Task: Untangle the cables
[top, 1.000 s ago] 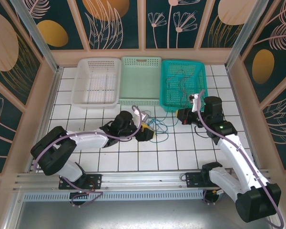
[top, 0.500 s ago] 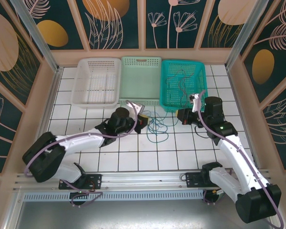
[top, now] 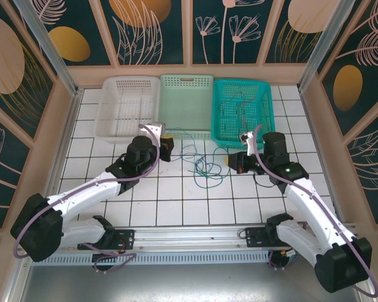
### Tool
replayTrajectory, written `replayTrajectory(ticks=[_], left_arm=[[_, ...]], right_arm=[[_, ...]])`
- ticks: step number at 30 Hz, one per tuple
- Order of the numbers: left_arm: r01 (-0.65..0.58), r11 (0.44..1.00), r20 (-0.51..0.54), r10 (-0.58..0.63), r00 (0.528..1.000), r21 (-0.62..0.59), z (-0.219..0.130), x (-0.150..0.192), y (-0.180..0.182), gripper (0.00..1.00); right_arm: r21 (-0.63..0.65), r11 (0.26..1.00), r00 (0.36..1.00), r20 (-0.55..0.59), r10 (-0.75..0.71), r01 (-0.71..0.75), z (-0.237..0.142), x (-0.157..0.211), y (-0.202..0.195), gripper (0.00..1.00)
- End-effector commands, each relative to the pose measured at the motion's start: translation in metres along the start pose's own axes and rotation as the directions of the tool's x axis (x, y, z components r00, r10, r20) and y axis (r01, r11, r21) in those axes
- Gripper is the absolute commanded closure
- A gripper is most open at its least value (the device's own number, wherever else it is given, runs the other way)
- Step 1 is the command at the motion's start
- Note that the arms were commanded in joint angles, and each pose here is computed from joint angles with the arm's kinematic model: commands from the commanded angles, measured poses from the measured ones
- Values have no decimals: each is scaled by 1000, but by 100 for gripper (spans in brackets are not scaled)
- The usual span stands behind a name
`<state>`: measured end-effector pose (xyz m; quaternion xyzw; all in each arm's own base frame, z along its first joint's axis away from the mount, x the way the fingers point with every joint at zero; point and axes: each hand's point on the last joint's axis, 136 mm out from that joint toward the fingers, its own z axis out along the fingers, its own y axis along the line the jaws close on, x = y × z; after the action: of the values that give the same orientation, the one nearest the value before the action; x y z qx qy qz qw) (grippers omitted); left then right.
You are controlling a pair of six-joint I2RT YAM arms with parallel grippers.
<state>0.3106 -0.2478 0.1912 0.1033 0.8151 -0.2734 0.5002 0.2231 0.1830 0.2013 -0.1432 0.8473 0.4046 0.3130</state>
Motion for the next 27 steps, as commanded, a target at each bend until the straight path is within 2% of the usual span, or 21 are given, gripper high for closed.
replayTrajectory(ticks=[1, 7, 9, 12, 13, 14, 18, 19, 25, 27], left_arm=[[18, 1000, -152, -17, 988, 5, 6, 47, 8, 100], [49, 998, -375, -31, 927, 40, 14, 112, 9, 88], [55, 998, -418, -32, 908, 43, 15, 124, 10, 76], [40, 999, -440, -19, 898, 37, 15, 128, 12, 49], [28, 999, -431, -12, 902, 31, 14, 125, 13, 36], [13, 1000, -415, -4, 910, 20, 12, 120, 15, 28], [-40, 999, -325, 31, 945, -20, 4, 91, 20, 9], [-47, 998, -295, 36, 955, -30, 0, 82, 21, 2], [-68, 996, -69, 63, 996, -65, -20, 19, 17, 1], [-80, 997, 9, 80, 997, -19, -24, -5, 5, 1]], right_arm=[[-4, 999, 997, 59, -52, 53, -5, -12, 5, 100], [2, 995, 984, 146, -100, 101, -12, -35, 13, 100], [4, 993, 981, 154, -118, 119, -14, -39, 16, 100], [18, 990, 977, 158, -143, 142, -16, -41, 16, 100], [24, 989, 976, 157, -149, 148, -16, -41, 16, 100], [40, 988, 975, 157, -154, 150, -15, -41, 13, 100], [92, 983, 972, 158, -175, 162, -13, -43, 7, 100], [99, 982, 972, 157, -177, 163, -13, -43, 7, 100], [83, 975, 969, 119, -217, 208, 2, -39, 14, 100], [76, 969, 967, 85, -240, 234, 11, -34, 18, 100]])
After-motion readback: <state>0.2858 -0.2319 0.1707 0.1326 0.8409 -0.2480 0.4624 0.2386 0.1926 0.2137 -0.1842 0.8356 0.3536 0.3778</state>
